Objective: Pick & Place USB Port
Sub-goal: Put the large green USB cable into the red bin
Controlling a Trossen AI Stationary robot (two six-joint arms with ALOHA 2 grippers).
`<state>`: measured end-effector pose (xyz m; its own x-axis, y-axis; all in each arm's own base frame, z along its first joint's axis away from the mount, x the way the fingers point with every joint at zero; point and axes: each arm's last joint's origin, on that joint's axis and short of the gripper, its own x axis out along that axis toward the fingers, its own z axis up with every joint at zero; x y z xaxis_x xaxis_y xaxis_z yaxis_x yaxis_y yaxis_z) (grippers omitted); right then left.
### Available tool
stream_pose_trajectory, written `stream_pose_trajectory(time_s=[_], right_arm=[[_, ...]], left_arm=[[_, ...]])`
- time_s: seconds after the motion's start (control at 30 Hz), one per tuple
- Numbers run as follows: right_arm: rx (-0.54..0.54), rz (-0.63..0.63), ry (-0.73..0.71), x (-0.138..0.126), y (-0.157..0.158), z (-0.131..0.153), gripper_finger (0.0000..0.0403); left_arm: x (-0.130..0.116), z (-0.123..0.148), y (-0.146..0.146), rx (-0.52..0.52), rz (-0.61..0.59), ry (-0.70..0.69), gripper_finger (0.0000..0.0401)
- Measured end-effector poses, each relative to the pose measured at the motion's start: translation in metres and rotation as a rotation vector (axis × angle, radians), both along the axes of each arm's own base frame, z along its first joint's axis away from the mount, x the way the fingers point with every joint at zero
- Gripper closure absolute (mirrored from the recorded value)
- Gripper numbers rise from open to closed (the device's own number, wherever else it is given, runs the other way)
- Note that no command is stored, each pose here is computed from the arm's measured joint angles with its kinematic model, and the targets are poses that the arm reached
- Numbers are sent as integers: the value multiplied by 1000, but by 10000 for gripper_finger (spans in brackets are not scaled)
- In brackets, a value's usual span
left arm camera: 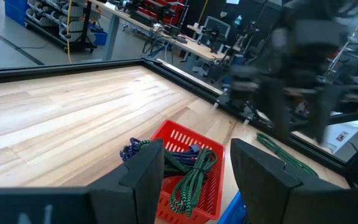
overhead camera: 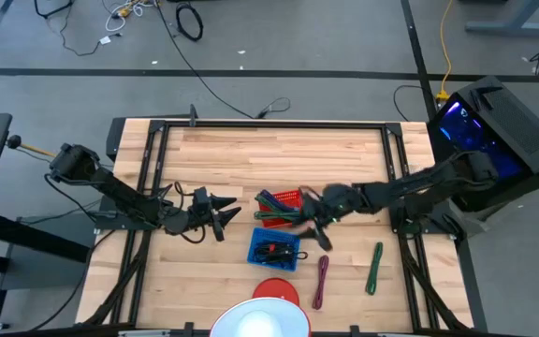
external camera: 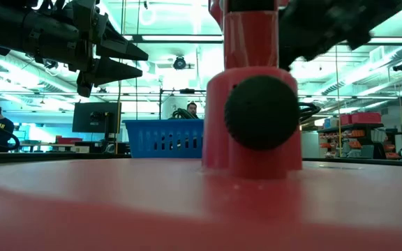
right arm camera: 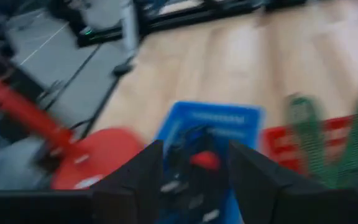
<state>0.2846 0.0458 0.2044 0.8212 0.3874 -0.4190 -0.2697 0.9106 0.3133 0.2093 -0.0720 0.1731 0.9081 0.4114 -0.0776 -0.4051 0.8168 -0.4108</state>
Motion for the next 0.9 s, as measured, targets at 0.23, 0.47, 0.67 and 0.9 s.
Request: stream_pose_trajectory(time_s=[0.23,0.47,0.67,0.9], right_arm=[[94,-89,318,-34,38,-4,252],[166,-276,767,-78,57,-19,269],[207,-346,1034,-107,70,-22,279],[236,-486,1214,-134,84,-22,286]], left_arm=[[0,0,0,-7,-10,-2,211],[0,0,-1,-32,-17,-13,211],[0,0,-1,-43,-33,-15,211],[0,0,-1,-44,-33,-15,211]])
